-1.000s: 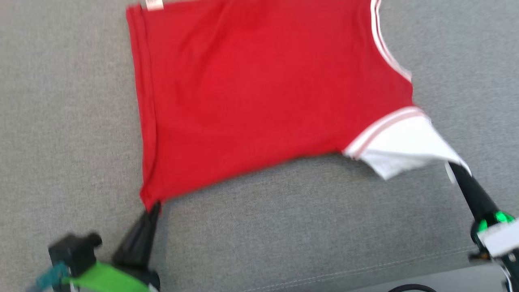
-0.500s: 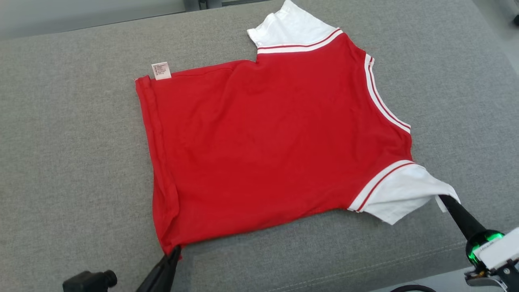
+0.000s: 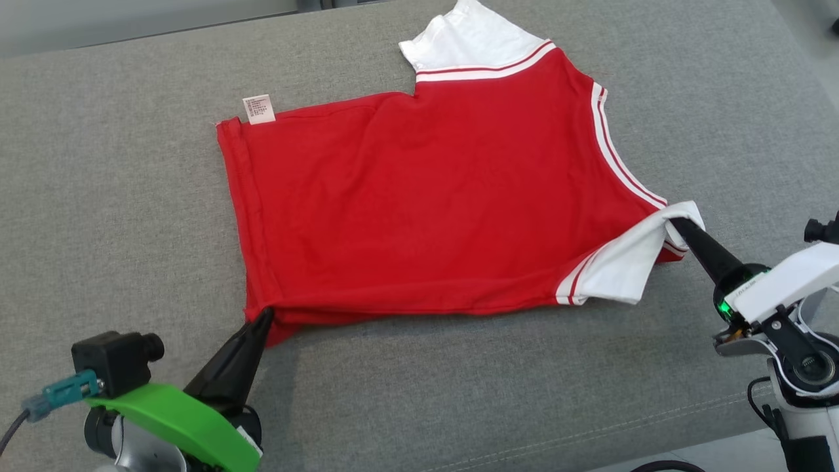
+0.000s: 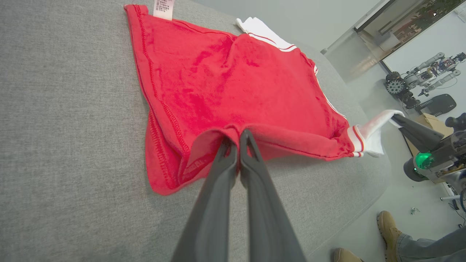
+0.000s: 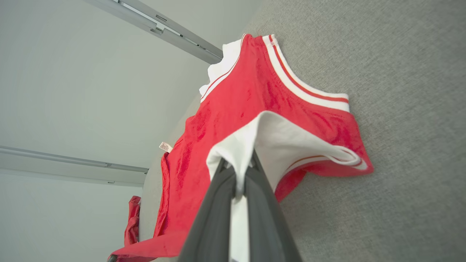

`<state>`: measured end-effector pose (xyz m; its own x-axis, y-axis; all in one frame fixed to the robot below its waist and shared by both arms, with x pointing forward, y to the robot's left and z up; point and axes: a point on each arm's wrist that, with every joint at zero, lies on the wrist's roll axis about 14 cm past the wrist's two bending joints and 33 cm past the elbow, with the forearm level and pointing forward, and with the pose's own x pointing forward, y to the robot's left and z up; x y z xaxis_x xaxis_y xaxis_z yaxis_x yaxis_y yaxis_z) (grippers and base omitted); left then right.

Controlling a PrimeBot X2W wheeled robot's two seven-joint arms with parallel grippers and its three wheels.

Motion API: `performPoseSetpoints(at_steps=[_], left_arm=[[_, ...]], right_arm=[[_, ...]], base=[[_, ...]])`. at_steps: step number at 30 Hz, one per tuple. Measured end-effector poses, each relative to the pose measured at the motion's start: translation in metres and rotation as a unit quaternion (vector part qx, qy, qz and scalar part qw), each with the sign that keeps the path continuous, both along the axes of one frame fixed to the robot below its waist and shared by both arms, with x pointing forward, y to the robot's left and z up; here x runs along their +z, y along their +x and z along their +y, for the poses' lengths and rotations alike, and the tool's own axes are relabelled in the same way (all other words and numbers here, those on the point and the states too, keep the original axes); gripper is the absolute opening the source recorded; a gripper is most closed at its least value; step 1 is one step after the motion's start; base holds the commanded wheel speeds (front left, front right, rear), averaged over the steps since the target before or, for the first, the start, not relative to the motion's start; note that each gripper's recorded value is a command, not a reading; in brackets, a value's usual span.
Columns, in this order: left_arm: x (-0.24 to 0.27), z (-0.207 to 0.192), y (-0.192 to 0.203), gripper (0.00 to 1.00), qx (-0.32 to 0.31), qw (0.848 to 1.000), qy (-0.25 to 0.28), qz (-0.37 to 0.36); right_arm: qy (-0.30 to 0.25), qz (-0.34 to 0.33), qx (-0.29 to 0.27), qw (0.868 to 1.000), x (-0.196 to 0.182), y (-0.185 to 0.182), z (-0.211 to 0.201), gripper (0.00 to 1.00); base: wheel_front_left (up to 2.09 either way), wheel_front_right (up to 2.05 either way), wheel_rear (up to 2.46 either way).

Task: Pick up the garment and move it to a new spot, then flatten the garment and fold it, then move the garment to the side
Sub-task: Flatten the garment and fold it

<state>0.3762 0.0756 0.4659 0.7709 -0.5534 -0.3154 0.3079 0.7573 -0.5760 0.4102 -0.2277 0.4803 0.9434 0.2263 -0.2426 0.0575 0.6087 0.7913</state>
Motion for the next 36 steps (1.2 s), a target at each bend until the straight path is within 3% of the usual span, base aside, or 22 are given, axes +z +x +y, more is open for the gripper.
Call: performPoseSetpoints(at_steps=[8,21,22,23,24,25,26,27,28,36], left_arm=[[-0.013,0.003,0.032,0.00,-0.018,0.998,0.051,0.011],[-0.060,0.001,0.072,0.00,-0.038,0.992,0.101,0.065],[-0.063,0.002,0.074,0.00,-0.036,0.992,0.102,0.067],[-0.064,0.003,0.076,0.00,-0.032,0.992,0.102,0.066],[-0.065,0.003,0.078,0.19,-0.027,0.992,0.102,0.065],[-0.067,0.004,0.079,0.50,-0.025,0.992,0.106,0.065],[-0.068,0.004,0.078,0.50,-0.024,0.992,0.107,0.065],[-0.068,0.004,0.078,0.92,-0.024,0.992,0.105,0.066],[-0.067,0.003,0.078,1.00,-0.022,0.992,0.103,0.065],[-0.033,0.006,0.076,1.00,0.022,0.997,0.071,0.001]], right_arm=[[-0.029,-0.023,-0.014,0.999,0.007,0.045,0.001,0.00],[-0.095,0.004,-0.006,0.995,-0.027,0.087,0.013,0.01],[-0.109,0.004,0.001,0.994,-0.028,0.088,0.014,0.35],[-0.118,0.004,0.003,0.993,-0.029,0.089,0.014,0.82],[-0.123,0.005,0.004,0.992,-0.030,0.089,0.014,1.00],[-0.125,0.008,0.007,0.992,-0.032,0.088,0.015,1.00],[-0.128,0.008,0.012,0.992,-0.032,0.087,0.018,1.00],[-0.131,0.005,0.014,0.991,-0.030,0.087,0.018,1.00],[-0.135,-0.001,0.014,0.991,-0.027,0.087,0.018,1.00],[-0.203,-0.083,0.020,0.975,0.019,0.067,0.006,1.00]], base=[[0.00,0.00,0.00],[0.00,0.00,0.00],[0.00,0.00,0.00],[0.00,0.00,0.00],[0.00,0.00,0.00],[0.00,0.00,0.00],[0.00,0.00,0.00],[0.00,0.00,0.00],[0.00,0.00,0.00],[0.00,0.00,0.00]])
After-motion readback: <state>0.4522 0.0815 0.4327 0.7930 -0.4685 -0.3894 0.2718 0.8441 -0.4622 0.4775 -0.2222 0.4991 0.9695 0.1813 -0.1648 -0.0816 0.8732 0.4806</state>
